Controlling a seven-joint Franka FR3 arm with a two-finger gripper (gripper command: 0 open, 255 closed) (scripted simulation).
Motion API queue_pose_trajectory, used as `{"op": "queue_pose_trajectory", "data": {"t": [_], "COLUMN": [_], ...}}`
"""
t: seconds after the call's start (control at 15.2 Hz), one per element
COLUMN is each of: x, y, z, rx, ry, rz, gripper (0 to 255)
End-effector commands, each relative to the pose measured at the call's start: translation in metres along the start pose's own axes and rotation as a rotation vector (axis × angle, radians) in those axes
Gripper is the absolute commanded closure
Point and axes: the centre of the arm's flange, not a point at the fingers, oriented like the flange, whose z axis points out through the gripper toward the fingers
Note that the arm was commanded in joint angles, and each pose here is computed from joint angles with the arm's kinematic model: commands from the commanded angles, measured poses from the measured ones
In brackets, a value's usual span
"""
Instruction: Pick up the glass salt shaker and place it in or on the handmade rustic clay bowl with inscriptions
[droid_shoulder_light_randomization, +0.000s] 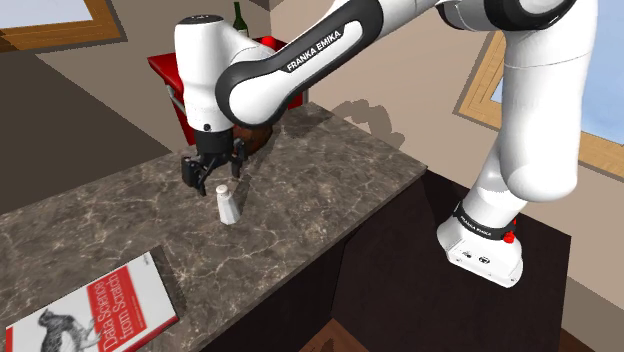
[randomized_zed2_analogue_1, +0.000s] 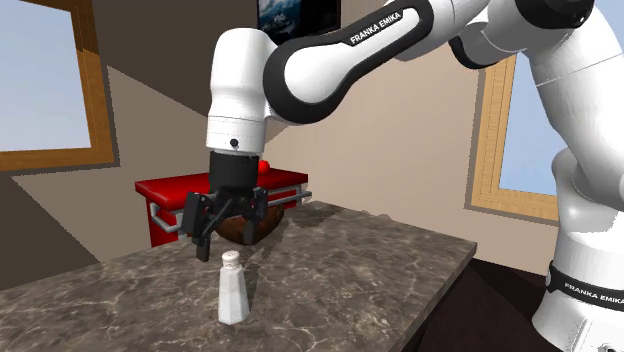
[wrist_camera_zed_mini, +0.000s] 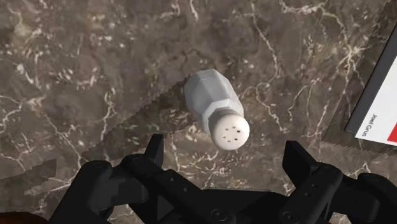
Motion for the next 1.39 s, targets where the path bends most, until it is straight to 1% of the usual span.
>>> {"op": "queue_pose_trajectory", "data": {"t": [0.0,0.07,0.59,0.66,1.25,1.32], "x": [-0.0009,-0.0009,-0.0009,-0.0009,-0.0009,-0.0006], "y": [-0.0001,-0.0001,-0.0001,-0.0001,-0.0001,-0.0007], "z": [0.0113,0.0196,0.0196,0.0196,0.0196,0.0144], "rx": [0.000,0.000,0.000,0.000,0.000,0.000], "ry": [0.000,0.000,0.000,0.000,0.000,0.000], "rz": [0.000,0.000,0.000,0.000,0.000,0.000], "gripper": [0,0,0,255,255,255]}}
